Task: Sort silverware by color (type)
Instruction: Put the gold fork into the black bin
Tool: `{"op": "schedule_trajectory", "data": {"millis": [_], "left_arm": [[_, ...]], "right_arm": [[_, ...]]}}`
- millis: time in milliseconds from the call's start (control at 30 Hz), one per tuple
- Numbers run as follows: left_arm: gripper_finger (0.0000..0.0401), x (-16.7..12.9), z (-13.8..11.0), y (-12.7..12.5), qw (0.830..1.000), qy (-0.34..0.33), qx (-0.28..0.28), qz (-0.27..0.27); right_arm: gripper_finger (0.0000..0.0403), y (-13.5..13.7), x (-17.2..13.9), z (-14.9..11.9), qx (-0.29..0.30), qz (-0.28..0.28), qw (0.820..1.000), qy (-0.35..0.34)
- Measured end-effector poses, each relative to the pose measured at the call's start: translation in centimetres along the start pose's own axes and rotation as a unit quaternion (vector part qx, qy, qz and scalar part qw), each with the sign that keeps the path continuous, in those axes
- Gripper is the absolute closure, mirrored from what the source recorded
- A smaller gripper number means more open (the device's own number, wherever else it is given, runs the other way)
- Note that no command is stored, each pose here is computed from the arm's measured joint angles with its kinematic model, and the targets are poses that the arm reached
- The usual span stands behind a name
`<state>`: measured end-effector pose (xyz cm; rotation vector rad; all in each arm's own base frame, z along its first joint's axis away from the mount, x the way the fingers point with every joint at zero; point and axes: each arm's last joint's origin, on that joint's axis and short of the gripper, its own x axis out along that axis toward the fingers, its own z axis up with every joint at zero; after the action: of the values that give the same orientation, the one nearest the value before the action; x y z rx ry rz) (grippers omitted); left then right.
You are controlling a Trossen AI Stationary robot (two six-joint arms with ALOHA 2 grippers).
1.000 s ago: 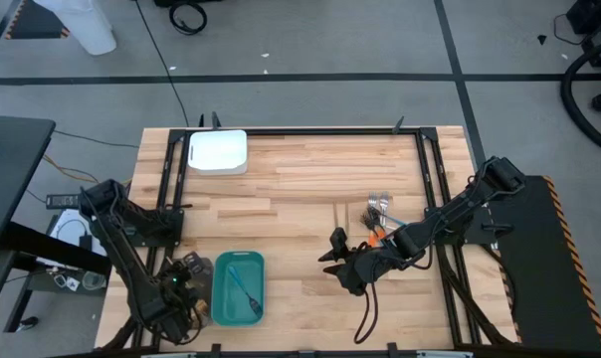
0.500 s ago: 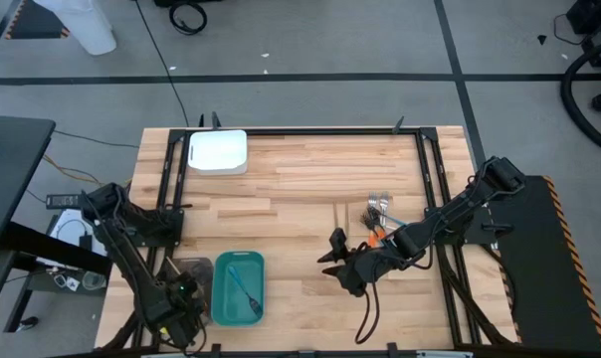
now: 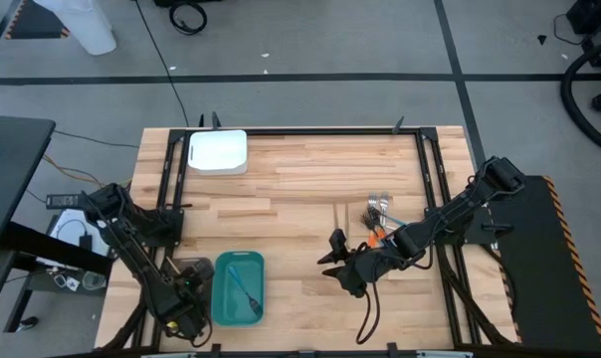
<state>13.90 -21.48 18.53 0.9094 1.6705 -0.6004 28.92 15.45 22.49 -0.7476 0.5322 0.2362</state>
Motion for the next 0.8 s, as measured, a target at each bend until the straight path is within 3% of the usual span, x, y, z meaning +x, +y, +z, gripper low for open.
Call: {"op": "schedule_trajectory", "data": {"millis": [200, 467, 800], "left_arm": [[0.0295, 1.3, -0.2, -0.2, 0.999, 0.005, 0.011, -0.030], [0.0369, 1.6, -0.2, 0.1, 0.999, 0.007, 0.015, -0.033], [0.0370, 0.5, -0.5, 0.1, 0.998, 0.012, 0.058, -0.018]], "right_arm": [[0.0235, 0.0, 0.0, 0.0, 0.000, 0.000, 1.000, 0.000], [0.0235, 0.0, 0.0, 0.0, 0.000, 0.000, 1.000, 0.000], [0.0235, 0.0, 0.0, 0.0, 0.000, 0.000, 1.000, -0.001]]}}
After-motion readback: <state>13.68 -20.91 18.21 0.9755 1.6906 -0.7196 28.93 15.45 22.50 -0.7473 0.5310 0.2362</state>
